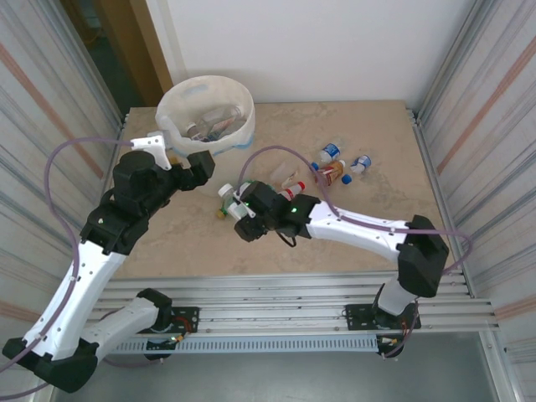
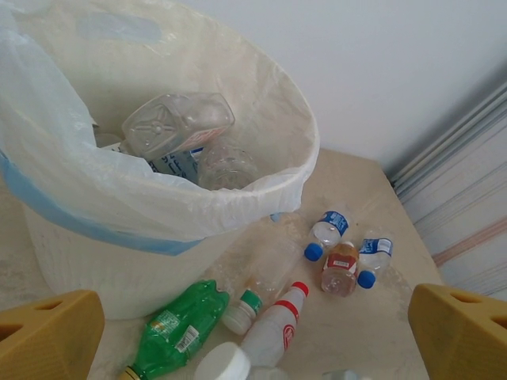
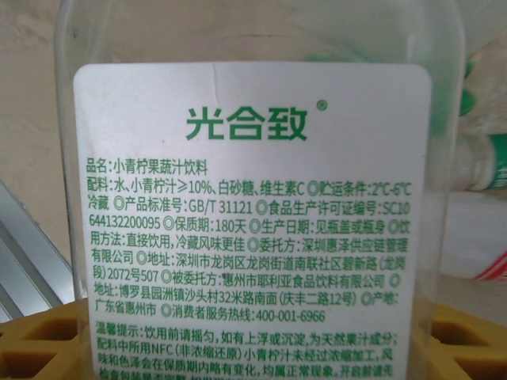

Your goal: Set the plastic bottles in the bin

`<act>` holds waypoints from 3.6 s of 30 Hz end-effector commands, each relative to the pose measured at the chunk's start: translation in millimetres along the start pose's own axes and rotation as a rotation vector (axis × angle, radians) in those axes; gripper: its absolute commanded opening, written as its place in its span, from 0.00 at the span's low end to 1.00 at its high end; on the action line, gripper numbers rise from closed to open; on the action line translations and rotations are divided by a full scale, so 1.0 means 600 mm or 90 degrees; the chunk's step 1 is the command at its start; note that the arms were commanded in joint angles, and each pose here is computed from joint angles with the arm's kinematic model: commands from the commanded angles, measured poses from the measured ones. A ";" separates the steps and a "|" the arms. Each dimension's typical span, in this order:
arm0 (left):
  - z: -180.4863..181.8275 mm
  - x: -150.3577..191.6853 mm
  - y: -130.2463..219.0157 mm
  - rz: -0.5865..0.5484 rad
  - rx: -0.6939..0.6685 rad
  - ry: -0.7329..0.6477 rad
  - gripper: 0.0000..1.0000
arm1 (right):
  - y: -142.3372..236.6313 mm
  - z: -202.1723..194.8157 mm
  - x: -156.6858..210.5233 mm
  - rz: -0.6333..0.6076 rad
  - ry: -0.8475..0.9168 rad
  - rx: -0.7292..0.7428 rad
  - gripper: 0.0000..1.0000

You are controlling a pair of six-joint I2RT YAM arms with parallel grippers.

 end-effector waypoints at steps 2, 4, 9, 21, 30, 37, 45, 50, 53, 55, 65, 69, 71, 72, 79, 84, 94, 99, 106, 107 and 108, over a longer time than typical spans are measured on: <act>-0.026 -0.005 0.002 0.012 0.056 0.013 0.98 | 0.056 -0.035 -0.043 -0.096 -0.032 0.010 0.31; -0.036 0.003 -0.006 0.028 0.075 0.017 0.98 | 0.076 -0.047 -0.059 -0.133 -0.051 0.006 0.30; -0.073 0.028 -0.025 0.072 0.121 0.005 0.98 | 0.123 -0.071 -0.086 -0.216 -0.086 -0.012 0.29; -0.167 0.060 -0.075 0.133 0.291 0.025 0.98 | 0.177 -0.065 -0.119 -0.297 -0.095 -0.079 0.30; -0.191 0.066 -0.100 0.136 0.334 0.050 0.87 | 0.189 -0.051 -0.130 -0.314 -0.097 -0.119 0.30; -0.192 0.065 -0.102 0.133 0.336 0.051 0.56 | 0.185 -0.049 -0.135 -0.314 -0.097 -0.120 0.30; -0.187 0.067 -0.105 0.135 0.322 0.051 0.29 | 0.177 -0.045 -0.142 -0.310 -0.096 -0.124 0.31; -0.183 0.063 -0.102 0.126 0.312 0.047 0.19 | 0.173 -0.046 -0.142 -0.305 -0.096 -0.118 0.40; -0.179 0.058 -0.101 0.120 0.302 0.041 0.14 | 0.171 -0.049 -0.140 -0.302 -0.099 -0.112 0.61; -0.177 0.056 -0.101 0.119 0.296 0.035 0.13 | 0.169 -0.051 -0.137 -0.298 -0.101 -0.108 0.79; -0.148 0.012 -0.096 0.071 0.262 0.006 0.09 | 0.177 -0.071 -0.125 -0.305 -0.122 -0.067 0.98; -0.134 -0.023 -0.091 0.037 0.241 -0.014 0.07 | 0.181 -0.085 -0.116 -0.314 -0.137 -0.041 0.98; -0.130 -0.046 -0.087 0.015 0.233 -0.027 0.07 | 0.185 -0.092 -0.111 -0.322 -0.146 -0.030 0.98; -0.129 -0.060 -0.084 0.001 0.230 -0.036 0.06 | 0.187 -0.095 -0.110 -0.326 -0.150 -0.024 0.98; -0.108 -0.148 -0.091 -0.080 0.154 -0.105 0.06 | 0.198 -0.124 -0.095 -0.344 -0.192 0.033 0.98; -0.076 -0.204 -0.116 -0.117 0.064 -0.151 0.06 | 0.209 -0.140 -0.083 -0.358 -0.219 0.061 0.98; -0.011 -0.244 -0.222 -0.103 -0.049 -0.160 0.09 | 0.215 -0.154 -0.071 -0.358 -0.242 0.086 0.98; 0.012 -0.247 -0.278 -0.105 -0.092 -0.117 0.11 | 0.213 -0.155 -0.070 -0.356 -0.244 0.089 0.98; 0.038 -0.237 -0.341 -0.112 -0.134 0.011 0.15 | 0.207 -0.157 -0.062 -0.345 -0.250 0.092 0.98; 0.042 -0.233 -0.346 -0.111 -0.142 0.028 0.15 | 0.208 -0.158 -0.060 -0.345 -0.252 0.093 0.98; 0.048 -0.227 -0.351 -0.108 -0.150 0.049 0.16 | 0.208 -0.158 -0.058 -0.344 -0.252 0.094 0.98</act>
Point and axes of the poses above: each hand's point on the last joint's axis, 136 mm out from that joint toward the fingers, its own y axis back along the fingers, its own z axis along the line the jaws close on, x = y × z, the point moved 3 cm from there along y, back along the fingers, and after that the axes turned 7 degrees about -y, right-handed, at the moved point
